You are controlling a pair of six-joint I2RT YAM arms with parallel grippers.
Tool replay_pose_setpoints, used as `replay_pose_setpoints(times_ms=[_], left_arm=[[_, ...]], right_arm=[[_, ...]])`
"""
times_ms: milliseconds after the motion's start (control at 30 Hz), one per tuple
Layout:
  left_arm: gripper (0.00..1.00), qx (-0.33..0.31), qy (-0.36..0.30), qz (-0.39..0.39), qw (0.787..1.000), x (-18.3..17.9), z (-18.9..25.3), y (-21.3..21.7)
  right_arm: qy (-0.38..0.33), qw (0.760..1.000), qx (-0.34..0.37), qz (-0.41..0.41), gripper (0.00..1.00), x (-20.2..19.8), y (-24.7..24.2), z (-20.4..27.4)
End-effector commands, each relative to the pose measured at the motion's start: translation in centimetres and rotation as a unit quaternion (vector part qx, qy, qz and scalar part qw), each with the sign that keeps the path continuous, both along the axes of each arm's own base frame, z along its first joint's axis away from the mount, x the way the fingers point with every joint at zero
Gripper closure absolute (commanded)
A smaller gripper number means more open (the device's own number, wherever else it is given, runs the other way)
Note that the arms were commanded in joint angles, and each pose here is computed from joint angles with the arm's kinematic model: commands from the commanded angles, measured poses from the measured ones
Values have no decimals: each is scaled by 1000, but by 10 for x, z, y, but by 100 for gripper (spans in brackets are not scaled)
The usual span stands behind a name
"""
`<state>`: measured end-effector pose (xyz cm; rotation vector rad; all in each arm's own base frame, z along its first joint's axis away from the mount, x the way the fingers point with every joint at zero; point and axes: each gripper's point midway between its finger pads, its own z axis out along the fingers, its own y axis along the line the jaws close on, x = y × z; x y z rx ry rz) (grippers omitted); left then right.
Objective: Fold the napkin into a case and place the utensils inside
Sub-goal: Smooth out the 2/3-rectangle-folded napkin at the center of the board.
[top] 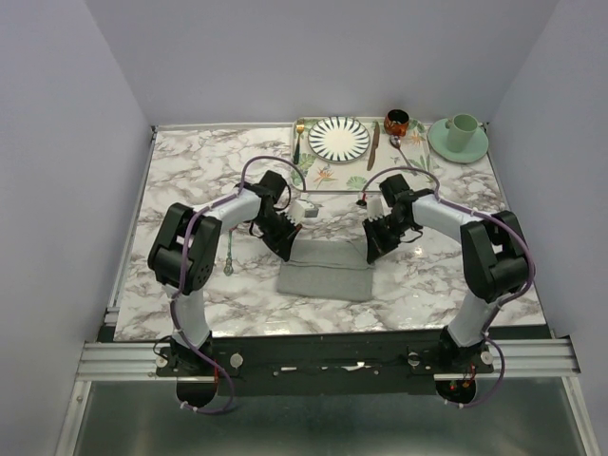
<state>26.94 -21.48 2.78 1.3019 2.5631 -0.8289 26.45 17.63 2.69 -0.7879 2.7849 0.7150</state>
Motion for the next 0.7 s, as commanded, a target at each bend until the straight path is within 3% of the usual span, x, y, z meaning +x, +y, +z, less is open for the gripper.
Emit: replay_pose_setpoints(times_ms=[0, 133, 167, 267, 433, 667], left_arm=[[94, -7, 11, 25, 1000, -11, -6, 7], [65, -127, -38, 71, 989, 5, 59, -8], [55, -177, -93, 77, 977, 14, 92, -17], [36, -262, -128, 128, 948, 22, 140, -34], [33, -330, -25, 169, 928, 9, 156, -72], [33, -369, 74, 191, 907, 16, 130, -121]], right_arm=[[15, 1000, -23, -12, 99, -4, -7, -16], [27, 999, -33, -10, 99, -10, -11, -25], [28, 999, -37, -12, 99, -10, -12, -27], [30, 999, -39, -13, 99, -9, -12, -30], [30, 998, -44, -19, 99, -6, -13, -31], [30, 998, -49, -20, 99, -6, -14, -31]])
